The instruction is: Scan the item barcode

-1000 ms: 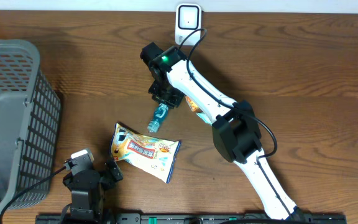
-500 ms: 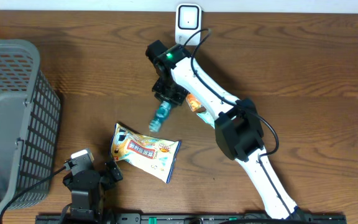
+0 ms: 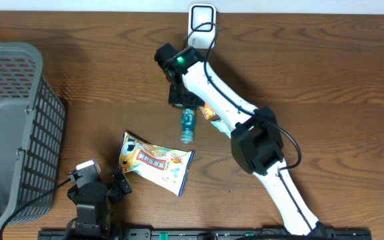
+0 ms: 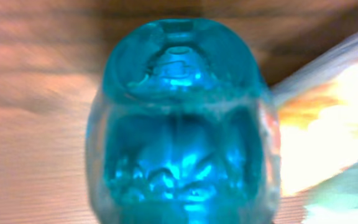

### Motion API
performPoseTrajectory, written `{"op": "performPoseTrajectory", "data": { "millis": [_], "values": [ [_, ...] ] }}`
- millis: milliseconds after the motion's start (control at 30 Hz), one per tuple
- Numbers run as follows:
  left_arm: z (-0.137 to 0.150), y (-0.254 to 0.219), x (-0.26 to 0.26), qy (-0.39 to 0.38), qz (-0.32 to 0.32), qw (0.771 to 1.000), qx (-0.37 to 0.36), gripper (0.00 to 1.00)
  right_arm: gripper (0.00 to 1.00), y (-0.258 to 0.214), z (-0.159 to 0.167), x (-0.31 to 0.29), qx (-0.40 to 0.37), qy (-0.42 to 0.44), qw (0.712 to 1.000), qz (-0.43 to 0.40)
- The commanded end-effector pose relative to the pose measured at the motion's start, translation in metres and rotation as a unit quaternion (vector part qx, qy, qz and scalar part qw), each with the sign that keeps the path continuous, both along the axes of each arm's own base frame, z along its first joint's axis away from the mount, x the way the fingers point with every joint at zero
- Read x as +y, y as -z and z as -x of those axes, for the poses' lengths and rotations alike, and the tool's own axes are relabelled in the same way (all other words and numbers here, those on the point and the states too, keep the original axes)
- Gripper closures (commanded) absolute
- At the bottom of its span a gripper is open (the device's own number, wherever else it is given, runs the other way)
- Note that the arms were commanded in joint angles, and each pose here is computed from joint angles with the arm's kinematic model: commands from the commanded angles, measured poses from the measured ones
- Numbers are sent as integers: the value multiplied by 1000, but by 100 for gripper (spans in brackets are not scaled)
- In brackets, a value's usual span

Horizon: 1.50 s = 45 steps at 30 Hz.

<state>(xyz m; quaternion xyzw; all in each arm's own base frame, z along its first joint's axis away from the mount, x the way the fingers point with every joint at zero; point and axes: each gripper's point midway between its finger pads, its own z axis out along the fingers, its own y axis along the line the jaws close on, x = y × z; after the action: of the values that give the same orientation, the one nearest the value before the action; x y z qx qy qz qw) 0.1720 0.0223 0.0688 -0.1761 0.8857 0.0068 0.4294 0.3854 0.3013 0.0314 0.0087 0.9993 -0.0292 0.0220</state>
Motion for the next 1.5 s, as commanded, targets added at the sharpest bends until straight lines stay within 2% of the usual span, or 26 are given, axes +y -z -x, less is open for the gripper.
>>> {"op": "performPoseTrajectory", "data": {
  "millis": [0, 33, 133, 200, 233, 300, 433, 500, 633, 767, 833, 900, 967, 1067, 1100, 1133, 1167, 1300, 1400, 1467],
  "values": [
    [11, 12, 3, 4, -14, 999, 36, 2, 99, -31, -4, -3, -35, -241, 968, 58],
    [11, 12, 3, 4, -14, 999, 36, 2, 99, -30, 6, 0, -16, -301, 952, 58],
    [11, 12, 3, 4, -14, 999, 36, 2, 98, -29, 29, 1, 32, -410, 909, 64],
    [11, 12, 3, 4, -14, 999, 36, 2, 91, -27, 38, 1, 48, -456, 885, 78],
    [11, 12, 3, 4, -14, 999, 36, 2, 90, -26, 38, 2, 45, -463, 881, 84],
    [11, 12, 3, 4, -14, 999, 36, 2, 97, -20, 35, 9, 28, -467, 879, 90],
    [11, 12, 3, 4, -14, 999, 36, 2, 97, -4, 40, 20, 22, -470, 878, 88],
    [11, 12, 3, 4, -14, 999, 36, 2, 87, 4, 47, 23, 28, -477, 874, 91],
    [11, 12, 3, 4, -14, 999, 36, 2, 76, 13, 59, 20, 47, -502, 857, 100],
    [11, 12, 3, 4, -14, 999, 36, 2, 75, 16, 61, 21, 59, -573, 811, 102],
    [11, 12, 3, 4, -14, 999, 36, 2, 69, 16, 57, 24, 55, -611, 783, 105],
    [11, 12, 3, 4, -14, 999, 36, 2, 48, 12, 47, 15, 53, -638, 755, 143],
    [11, 12, 3, 4, -14, 999, 36, 2, 42, 4, 39, 6, 49, -634, 748, 190],
    [11, 12, 3, 4, -14, 999, 36, 2, 38, -9, 39, 10, 25, -611, 767, 196],
    [11, 12, 3, 4, -14, 999, 36, 2, 24, -15, 39, 15, 12, -604, 773, 194],
    [11, 12, 3, 4, -14, 999, 36, 2, 1, -23, 38, 20, -4, -596, 780, 190],
    [11, 12, 3, 4, -14, 999, 36, 2, 1, -49, 33, 32, -54, -569, 802, 176],
    [11, 12, 3, 4, -14, 999, 36, 2, 1, -111, 22, 48, -167, -442, 873, 118],
    [11, 12, 3, 4, -14, 999, 36, 2, 1, -149, 19, 37, -219, -251, 941, 52],
    [11, 12, 3, 4, -14, 999, 36, 2, 1, -160, 26, 25, -212, -133, 968, 7]
  ]
}}
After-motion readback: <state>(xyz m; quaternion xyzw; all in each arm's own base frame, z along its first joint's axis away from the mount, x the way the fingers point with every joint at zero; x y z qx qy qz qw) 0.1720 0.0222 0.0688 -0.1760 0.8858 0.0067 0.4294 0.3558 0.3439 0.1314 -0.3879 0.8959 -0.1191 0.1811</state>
